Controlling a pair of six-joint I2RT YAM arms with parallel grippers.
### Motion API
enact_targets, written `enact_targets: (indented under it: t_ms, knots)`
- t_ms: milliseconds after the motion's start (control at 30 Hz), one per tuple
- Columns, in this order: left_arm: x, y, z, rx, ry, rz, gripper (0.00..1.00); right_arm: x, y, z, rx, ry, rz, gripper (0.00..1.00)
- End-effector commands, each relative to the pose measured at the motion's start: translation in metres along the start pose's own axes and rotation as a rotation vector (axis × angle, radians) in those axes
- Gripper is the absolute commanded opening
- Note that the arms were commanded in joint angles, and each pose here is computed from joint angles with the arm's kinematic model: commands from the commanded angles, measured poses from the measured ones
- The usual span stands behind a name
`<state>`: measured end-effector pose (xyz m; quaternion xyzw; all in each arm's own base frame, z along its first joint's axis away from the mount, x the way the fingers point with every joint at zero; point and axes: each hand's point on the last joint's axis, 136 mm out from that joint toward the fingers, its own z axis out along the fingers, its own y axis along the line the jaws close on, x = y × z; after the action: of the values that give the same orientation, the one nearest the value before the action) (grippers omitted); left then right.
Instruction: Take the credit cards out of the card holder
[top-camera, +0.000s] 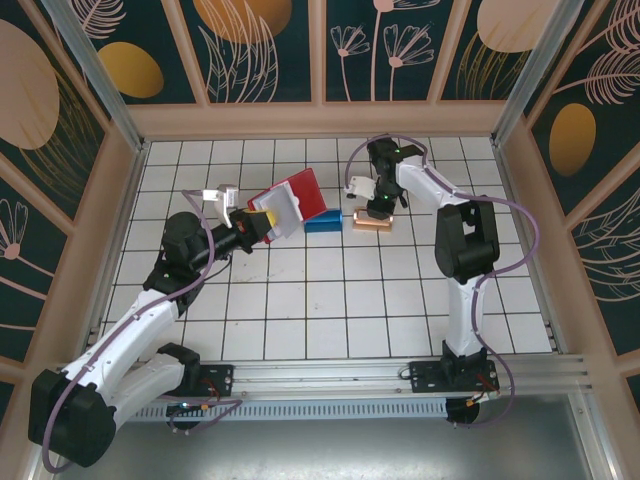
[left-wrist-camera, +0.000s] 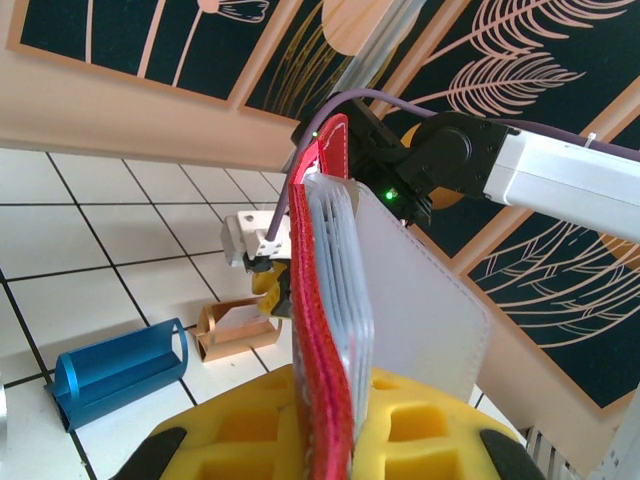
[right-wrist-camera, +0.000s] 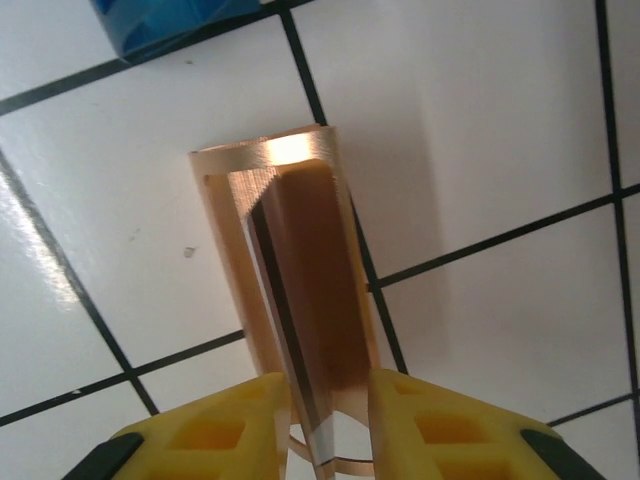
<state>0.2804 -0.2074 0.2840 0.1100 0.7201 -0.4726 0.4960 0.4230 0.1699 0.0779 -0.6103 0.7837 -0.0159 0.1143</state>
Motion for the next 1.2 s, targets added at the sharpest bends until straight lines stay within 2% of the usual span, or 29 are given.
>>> enact_targets:
  t_ms: [0, 300, 633, 800, 900, 1067, 1167]
  knots:
    - [-0.013, -0.013, -0.004, 0.050, -0.047, 0.028, 0.00, 0.005, -0.013, -0.002, 0.078, 0.044, -0.002, 0.29]
    - [-0.012, -0.013, -0.006, 0.045, -0.048, 0.025, 0.00, 0.008, -0.045, -0.016, 0.234, 0.073, 0.040, 0.32]
    - [-0.010, -0.016, -0.005, 0.070, -0.040, 0.024, 0.00, -0.002, -0.072, -0.060, 0.373, 0.015, 0.140, 0.33]
    - [-0.009, -0.031, -0.004, 0.156, -0.018, 0.038, 0.00, -0.023, -0.079, -0.112, 0.421, -0.160, 0.305, 0.32]
    - [-0.007, -0.045, -0.003, 0.233, 0.018, 0.055, 0.00, -0.035, -0.067, -0.154, 0.406, -0.322, 0.424, 0.32]
    - [-0.008, -0.062, -0.006, 0.323, 0.041, 0.086, 0.00, -0.047, -0.013, -0.219, 0.315, -0.634, 0.514, 0.29]
    - [-0.013, -0.065, -0.006, 0.321, 0.034, 0.093, 0.00, -0.050, 0.024, -0.260, 0.250, -0.817, 0.540, 0.28]
